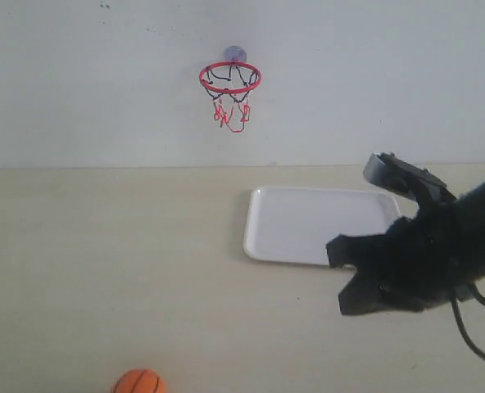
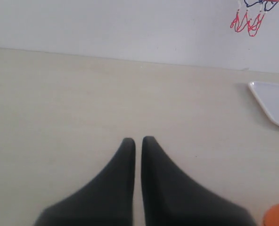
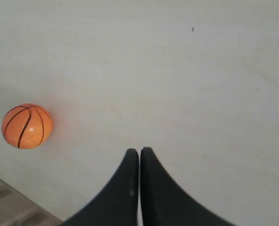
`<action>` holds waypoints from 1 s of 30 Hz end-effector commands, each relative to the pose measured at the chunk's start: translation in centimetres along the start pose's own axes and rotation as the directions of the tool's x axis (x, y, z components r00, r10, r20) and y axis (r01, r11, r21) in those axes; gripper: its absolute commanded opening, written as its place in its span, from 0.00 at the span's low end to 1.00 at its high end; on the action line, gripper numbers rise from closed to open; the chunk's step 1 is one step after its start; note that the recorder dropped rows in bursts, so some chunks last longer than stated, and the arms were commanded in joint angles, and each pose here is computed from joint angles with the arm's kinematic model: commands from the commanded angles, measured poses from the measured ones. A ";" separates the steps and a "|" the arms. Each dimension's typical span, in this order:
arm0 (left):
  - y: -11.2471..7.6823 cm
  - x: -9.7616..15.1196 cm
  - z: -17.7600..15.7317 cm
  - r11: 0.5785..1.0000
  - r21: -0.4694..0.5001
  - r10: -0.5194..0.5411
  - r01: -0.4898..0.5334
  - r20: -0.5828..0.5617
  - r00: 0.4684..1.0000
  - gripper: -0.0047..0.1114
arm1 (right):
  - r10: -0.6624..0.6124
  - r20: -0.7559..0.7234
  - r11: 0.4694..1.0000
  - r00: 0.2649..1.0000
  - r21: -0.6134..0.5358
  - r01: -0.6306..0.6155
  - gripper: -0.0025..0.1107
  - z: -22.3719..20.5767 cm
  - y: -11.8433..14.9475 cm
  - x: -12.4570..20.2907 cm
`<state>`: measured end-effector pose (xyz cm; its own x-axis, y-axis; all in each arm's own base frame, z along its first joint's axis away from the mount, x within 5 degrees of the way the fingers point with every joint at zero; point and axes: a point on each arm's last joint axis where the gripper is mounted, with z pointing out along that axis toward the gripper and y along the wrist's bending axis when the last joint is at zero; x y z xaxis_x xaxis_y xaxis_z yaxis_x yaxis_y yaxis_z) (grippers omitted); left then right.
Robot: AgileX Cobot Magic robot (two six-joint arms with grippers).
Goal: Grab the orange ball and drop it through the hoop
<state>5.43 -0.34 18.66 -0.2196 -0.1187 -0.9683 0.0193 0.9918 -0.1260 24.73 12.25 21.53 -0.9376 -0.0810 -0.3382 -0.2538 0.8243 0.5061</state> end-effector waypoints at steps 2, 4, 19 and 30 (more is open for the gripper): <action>0.0 0.1 0.0 1.000 -0.002 0.006 -0.006 0.001 1.000 0.08 | 0.003 0.025 1.000 1.000 0.013 -0.004 0.02 -0.8 -0.1 4.5; 0.0 0.1 0.0 1.000 -0.002 0.006 -0.006 0.001 1.000 0.08 | 0.016 0.002 1.000 1.000 0.002 -0.016 0.02 -0.7 0.0 6.0; 0.0 0.1 0.0 1.000 -0.002 0.006 -0.006 0.001 1.000 0.08 | 0.066 -0.094 0.997 0.993 -0.025 -0.069 0.02 -0.1 -0.4 8.9; 0.0 0.1 0.0 1.000 -0.002 0.006 -0.006 0.001 1.000 0.08 | 0.093 0.078 0.995 0.993 0.022 -0.095 0.02 -0.8 -0.7 7.6</action>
<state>5.43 -0.34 18.66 -0.2196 -0.1187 -0.9683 0.0193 0.9918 -0.1260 17.71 10.78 18.53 -0.9499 0.0138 -0.3122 -0.1565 0.8437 0.5136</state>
